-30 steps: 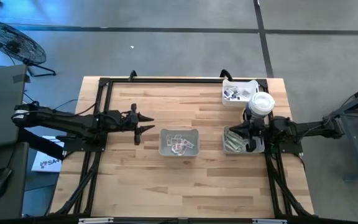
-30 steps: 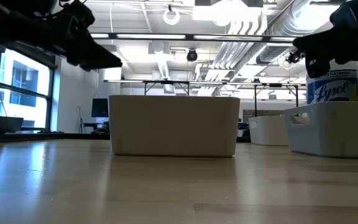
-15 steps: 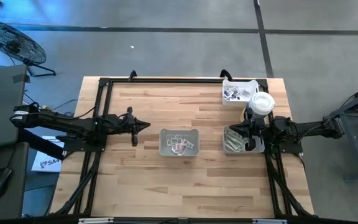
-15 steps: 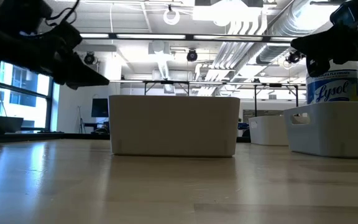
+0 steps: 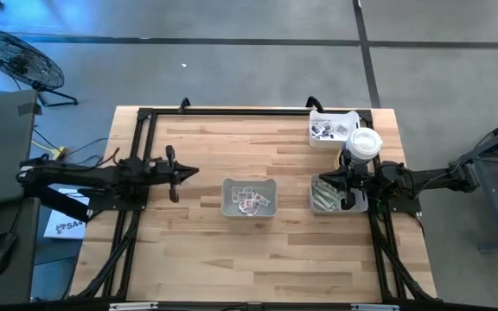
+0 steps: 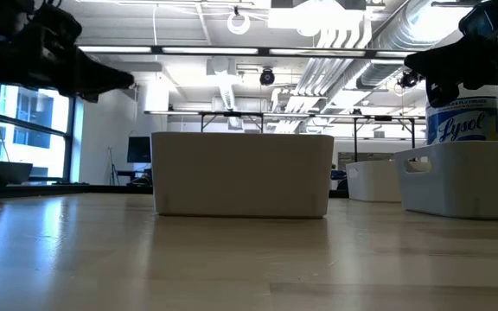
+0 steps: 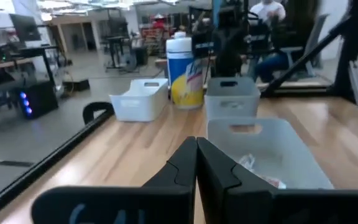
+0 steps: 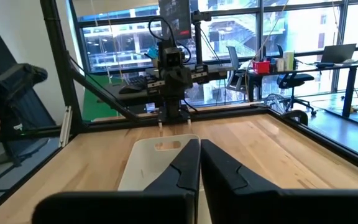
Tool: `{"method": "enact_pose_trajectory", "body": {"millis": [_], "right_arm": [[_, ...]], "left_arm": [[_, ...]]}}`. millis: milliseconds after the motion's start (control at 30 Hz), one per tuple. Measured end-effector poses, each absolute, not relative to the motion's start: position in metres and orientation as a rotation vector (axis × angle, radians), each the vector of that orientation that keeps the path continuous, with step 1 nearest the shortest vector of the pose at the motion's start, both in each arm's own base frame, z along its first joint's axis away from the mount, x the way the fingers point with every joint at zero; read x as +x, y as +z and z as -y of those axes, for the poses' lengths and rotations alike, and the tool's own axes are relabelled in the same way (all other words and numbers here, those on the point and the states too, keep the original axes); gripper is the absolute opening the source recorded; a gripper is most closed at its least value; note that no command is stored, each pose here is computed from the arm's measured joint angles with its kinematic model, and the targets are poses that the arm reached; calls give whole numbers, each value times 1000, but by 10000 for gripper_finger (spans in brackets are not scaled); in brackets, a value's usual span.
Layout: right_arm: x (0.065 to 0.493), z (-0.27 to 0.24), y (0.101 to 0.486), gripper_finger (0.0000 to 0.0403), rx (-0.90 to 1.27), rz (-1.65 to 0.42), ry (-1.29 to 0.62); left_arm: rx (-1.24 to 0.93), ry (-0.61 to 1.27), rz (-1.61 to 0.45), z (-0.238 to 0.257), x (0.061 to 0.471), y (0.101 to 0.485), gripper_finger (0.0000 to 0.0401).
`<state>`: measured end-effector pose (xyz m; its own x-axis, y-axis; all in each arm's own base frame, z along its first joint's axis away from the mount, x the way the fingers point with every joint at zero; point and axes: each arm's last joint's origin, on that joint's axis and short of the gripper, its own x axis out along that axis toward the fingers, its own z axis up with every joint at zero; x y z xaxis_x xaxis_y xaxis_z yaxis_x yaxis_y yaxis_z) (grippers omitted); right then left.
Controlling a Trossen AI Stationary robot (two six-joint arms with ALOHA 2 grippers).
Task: Pick & Place First Aid Supplies
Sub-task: Return to Home Position
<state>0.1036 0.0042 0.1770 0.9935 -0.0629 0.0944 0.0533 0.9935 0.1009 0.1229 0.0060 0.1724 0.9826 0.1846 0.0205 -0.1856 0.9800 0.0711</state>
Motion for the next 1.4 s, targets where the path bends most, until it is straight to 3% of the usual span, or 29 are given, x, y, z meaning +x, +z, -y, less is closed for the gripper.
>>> {"method": "enact_pose_trajectory", "body": {"millis": [200,433,1400], "right_arm": [[104,-4,177,3,98,97,-58],[104,-4,177,5,98,97,-58],[104,-4,176,4,97,91,-58]], "left_arm": [[23,165,-66,-5,110,164,1],[-57,-58,-3,1,98,167,1],[-58,-2,-11,0,98,167,1]]}}
